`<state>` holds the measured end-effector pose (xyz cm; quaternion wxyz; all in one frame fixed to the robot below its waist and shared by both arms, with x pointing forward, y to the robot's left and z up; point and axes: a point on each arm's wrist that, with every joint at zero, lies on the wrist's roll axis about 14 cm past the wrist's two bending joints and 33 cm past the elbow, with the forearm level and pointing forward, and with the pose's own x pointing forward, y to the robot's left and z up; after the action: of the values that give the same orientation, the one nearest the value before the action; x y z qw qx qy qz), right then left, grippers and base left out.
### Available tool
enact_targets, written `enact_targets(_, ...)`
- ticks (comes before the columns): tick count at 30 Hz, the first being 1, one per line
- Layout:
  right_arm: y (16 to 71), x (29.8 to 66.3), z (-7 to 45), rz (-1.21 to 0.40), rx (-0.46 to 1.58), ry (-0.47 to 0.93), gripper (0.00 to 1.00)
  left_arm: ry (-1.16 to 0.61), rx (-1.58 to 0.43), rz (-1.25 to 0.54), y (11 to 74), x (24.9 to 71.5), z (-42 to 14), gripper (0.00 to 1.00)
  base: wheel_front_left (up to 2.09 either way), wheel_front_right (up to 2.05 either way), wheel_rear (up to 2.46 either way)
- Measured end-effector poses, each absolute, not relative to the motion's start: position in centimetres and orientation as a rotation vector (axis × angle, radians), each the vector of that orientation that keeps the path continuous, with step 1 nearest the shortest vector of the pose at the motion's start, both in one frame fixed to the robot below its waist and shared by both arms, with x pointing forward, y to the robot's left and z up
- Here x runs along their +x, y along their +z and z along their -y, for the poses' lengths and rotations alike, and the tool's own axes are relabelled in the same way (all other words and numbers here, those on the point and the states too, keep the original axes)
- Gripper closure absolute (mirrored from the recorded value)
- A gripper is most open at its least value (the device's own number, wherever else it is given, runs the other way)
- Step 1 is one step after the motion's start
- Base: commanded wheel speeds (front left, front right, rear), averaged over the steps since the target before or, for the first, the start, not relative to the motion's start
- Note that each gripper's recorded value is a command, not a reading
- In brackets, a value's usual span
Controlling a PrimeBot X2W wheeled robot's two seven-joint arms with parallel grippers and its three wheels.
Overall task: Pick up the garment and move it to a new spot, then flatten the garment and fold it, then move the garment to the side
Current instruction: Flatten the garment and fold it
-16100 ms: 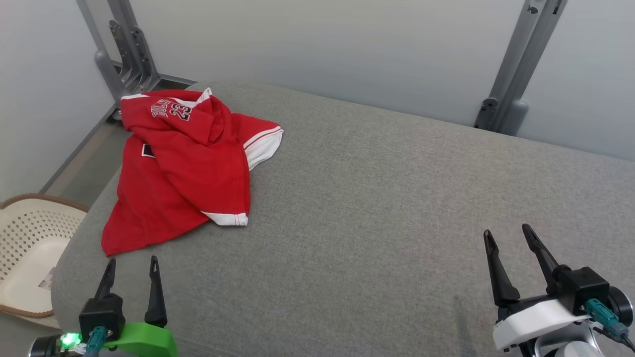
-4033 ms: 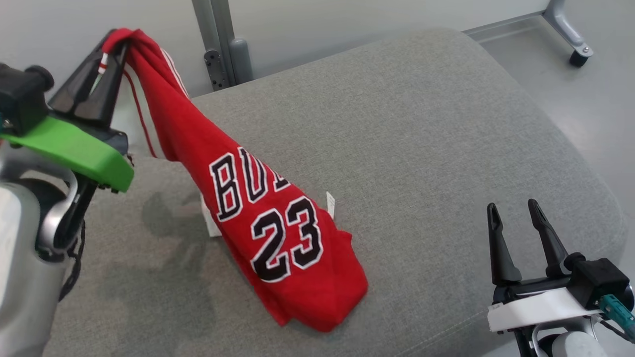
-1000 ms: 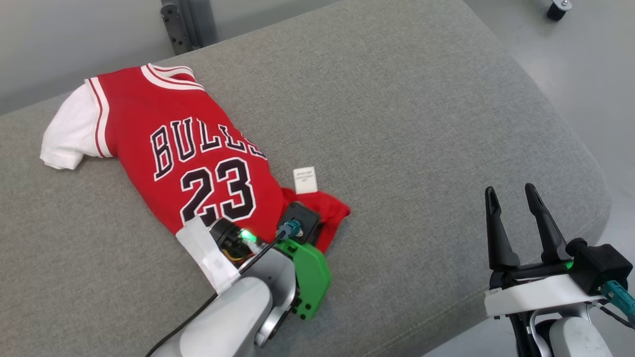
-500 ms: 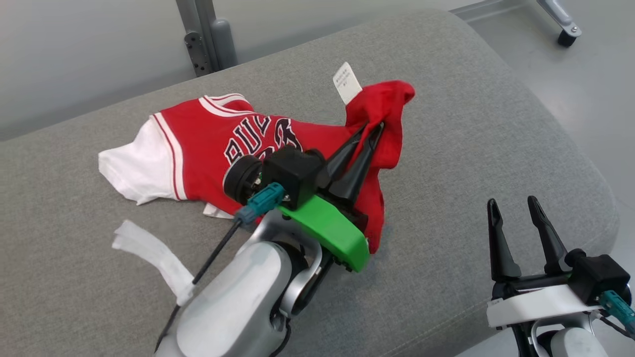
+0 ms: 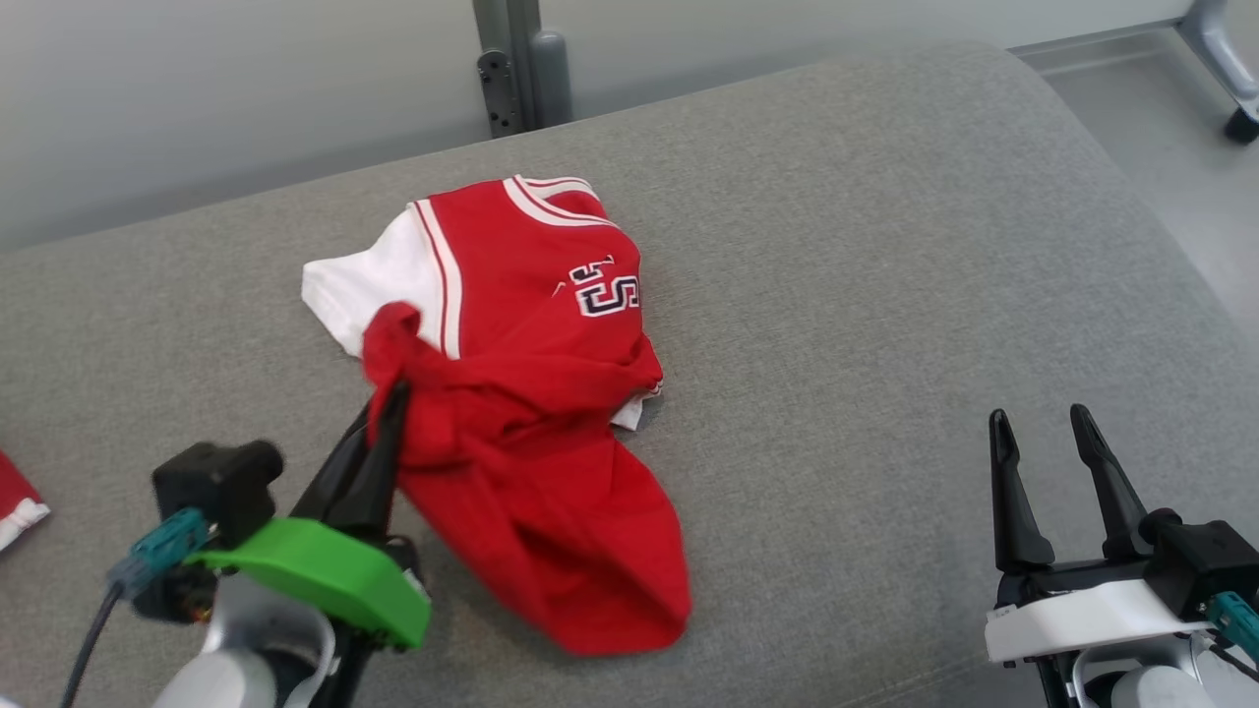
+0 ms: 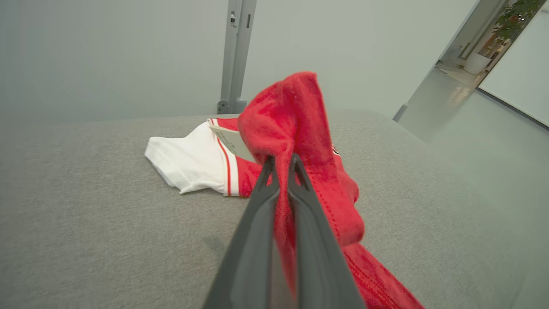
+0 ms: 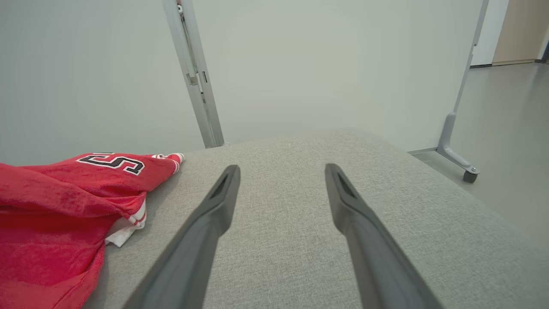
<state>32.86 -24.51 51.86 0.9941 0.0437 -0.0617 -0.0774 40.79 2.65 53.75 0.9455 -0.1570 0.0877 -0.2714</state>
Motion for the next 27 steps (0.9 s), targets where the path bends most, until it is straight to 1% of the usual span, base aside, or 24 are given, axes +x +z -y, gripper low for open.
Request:
enact_targets(3,51.7,33.5,23.6,0.118,0.091,-0.122,0.0,-0.403,-0.294,-0.223,51.6,40.2,-7.4,1.0,0.0,0.0,0.0)
enact_targets(6,51.6,34.3,22.5,0.117,0.092,-0.083,0.0,-0.314,-0.29,-0.271,49.5,38.7,-10.4,1.0,0.0,0.0,0.0)
enact_targets(9,51.5,35.0,21.3,0.115,0.094,-0.039,0.0,-0.253,-0.263,-0.311,47.5,37.5,-12.9,1.0,0.0,0.0,0.0)
enact_targets(15,51.4,36.2,19.4,0.112,0.1,0.025,0.0,-0.186,-0.175,-0.313,45.1,36.0,-17.0,1.0,0.0,0.0,0.0)
enact_targets(21,51.4,36.6,18.6,0.111,0.104,0.052,0.0,-0.293,-0.199,-0.297,44.1,34.2,-15.7,1.0,0.0,0.0,0.0)
enact_targets(27,51.1,36.7,18.6,0.102,0.106,0.05,0.0,-0.551,-0.107,-0.375,41.5,30.4,-11.3,1.0,0.0,0.0,0.0)
